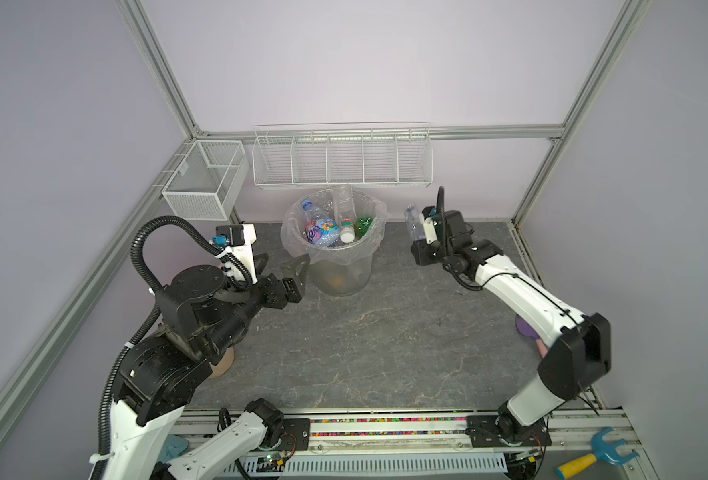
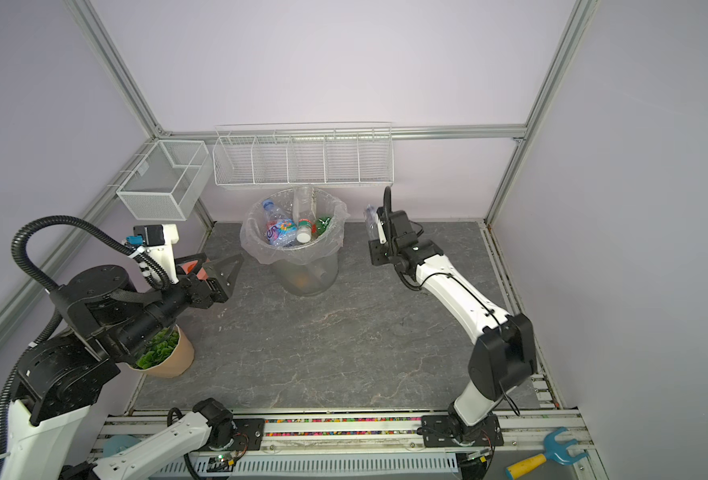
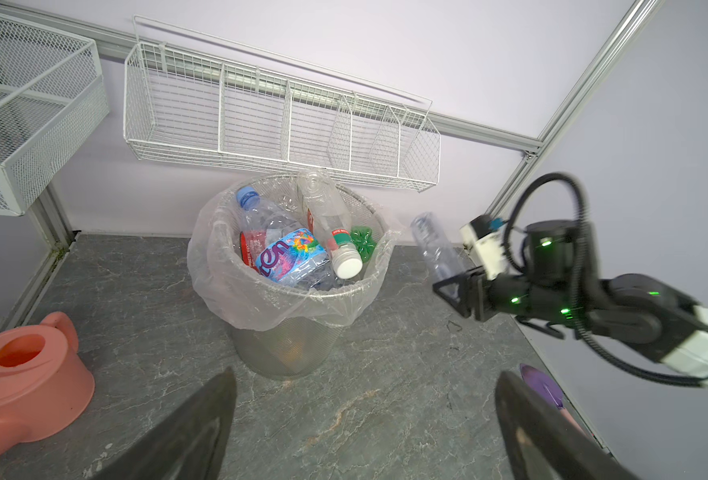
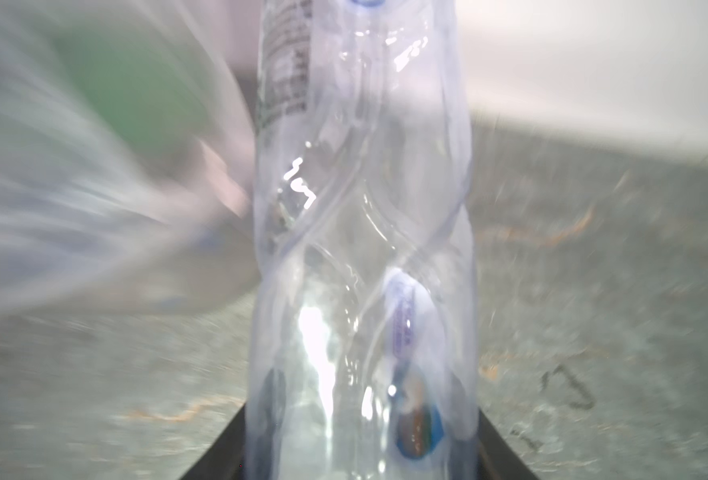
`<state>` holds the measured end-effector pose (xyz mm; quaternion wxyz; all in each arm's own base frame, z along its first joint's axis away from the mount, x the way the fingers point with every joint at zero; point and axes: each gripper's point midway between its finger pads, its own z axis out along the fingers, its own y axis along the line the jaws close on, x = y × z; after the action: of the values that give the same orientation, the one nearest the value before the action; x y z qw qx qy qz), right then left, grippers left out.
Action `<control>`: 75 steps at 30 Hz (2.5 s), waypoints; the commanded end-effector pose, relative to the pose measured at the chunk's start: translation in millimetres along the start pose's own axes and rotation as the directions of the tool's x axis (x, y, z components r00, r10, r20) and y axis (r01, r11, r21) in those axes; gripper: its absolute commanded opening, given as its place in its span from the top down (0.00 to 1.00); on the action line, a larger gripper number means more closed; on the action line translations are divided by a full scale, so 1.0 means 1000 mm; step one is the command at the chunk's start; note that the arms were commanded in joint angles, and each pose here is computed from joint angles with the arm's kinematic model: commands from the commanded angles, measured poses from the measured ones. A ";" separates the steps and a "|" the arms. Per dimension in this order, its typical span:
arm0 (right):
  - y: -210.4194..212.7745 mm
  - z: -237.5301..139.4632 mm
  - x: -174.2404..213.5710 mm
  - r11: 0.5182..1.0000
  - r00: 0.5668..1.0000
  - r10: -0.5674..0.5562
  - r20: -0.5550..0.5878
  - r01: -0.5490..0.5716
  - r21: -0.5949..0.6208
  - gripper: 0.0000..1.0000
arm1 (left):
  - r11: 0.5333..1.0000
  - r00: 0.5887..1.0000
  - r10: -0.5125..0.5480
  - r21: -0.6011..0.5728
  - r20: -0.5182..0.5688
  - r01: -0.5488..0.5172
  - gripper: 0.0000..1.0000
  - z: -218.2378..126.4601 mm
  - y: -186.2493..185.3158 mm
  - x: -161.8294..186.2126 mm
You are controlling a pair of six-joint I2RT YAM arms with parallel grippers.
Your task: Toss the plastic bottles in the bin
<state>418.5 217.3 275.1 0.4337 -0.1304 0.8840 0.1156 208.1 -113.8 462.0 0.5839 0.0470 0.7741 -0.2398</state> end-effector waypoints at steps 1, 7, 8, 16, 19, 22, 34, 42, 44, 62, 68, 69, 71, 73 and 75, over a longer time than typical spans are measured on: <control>0.043 -0.056 -0.058 0.993 0.988 -0.041 0.152 0.057 -0.105 0.50 | 1.000 1.000 -0.013 -0.009 -0.017 0.013 0.04 0.002 0.003 0.007; 0.100 -0.062 -0.115 0.971 0.967 -0.076 0.244 0.127 -0.202 0.47 | 0.999 0.999 -0.036 0.003 -0.009 0.036 0.04 0.001 0.002 0.009; 0.107 -0.053 -0.118 0.969 0.969 -0.078 0.233 0.129 -0.212 0.47 | 0.999 0.999 -0.038 0.005 -0.010 0.038 0.05 0.000 0.002 0.010; 0.146 0.020 -0.110 0.965 0.985 -0.095 0.146 0.127 -0.229 0.38 | 0.999 1.000 -0.024 -0.025 -0.018 0.024 0.05 -0.006 0.010 0.015; 0.149 0.026 -0.107 0.968 0.986 -0.092 0.139 0.121 -0.219 0.22 | 0.999 1.000 -0.014 -0.033 -0.010 0.014 0.05 -0.010 0.012 0.013; 0.152 0.022 -0.106 0.968 0.984 -0.102 0.144 0.132 -0.213 0.08 | 0.999 1.000 -0.009 -0.039 -0.006 0.009 0.05 -0.011 0.013 0.013; 0.156 -0.055 -0.141 0.960 0.943 -0.153 0.295 0.213 -0.181 0.02 | 0.999 1.000 -0.013 -0.029 0.015 0.013 0.05 -0.013 0.011 0.006; 0.140 -0.132 -0.157 0.961 0.899 -0.155 0.410 0.233 -0.146 0.01 | 0.999 1.000 -0.004 -0.037 0.029 0.005 0.05 -0.018 0.011 -0.001; 0.134 -0.149 -0.159 0.962 0.887 -0.150 0.436 0.232 -0.141 0.00 | 0.999 0.999 -0.002 -0.038 0.036 0.004 0.05 -0.020 0.011 -0.004; 0.140 -0.066 -0.172 0.967 0.909 -0.180 0.375 0.233 -0.102 0.03 | 0.999 0.998 -0.050 -0.020 0.025 0.051 0.06 -0.020 0.010 0.001; 0.121 0.017 -0.116 0.976 0.977 -0.162 0.136 0.178 -0.123 0.02 | 0.998 0.998 -0.051 -0.024 0.032 0.052 0.06 -0.026 0.012 0.002; 0.123 0.020 -0.111 0.974 0.978 -0.167 0.122 0.183 -0.131 0.02 | 0.998 0.998 -0.049 -0.026 0.032 0.050 0.06 -0.026 0.012 0.003; 0.128 0.014 -0.112 0.972 0.976 -0.169 0.134 0.188 -0.142 0.02 | 0.999 0.999 -0.046 -0.026 0.026 0.046 0.06 -0.025 0.012 0.004; 0.131 -0.003 -0.123 0.970 0.970 -0.165 0.176 0.192 -0.149 0.02 | 0.999 0.999 -0.042 -0.027 0.026 0.043 0.06 -0.025 0.012 0.003; 0.135 -0.029 -0.139 0.966 0.958 -0.158 0.240 0.200 -0.163 0.02 | 0.999 0.999 -0.043 -0.028 0.029 0.044 0.06 -0.025 0.013 0.003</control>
<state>458.8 359.1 371.7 0.4980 -0.2316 0.8221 0.1498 189.3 -96.4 468.1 0.5961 0.0241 0.7618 -0.2525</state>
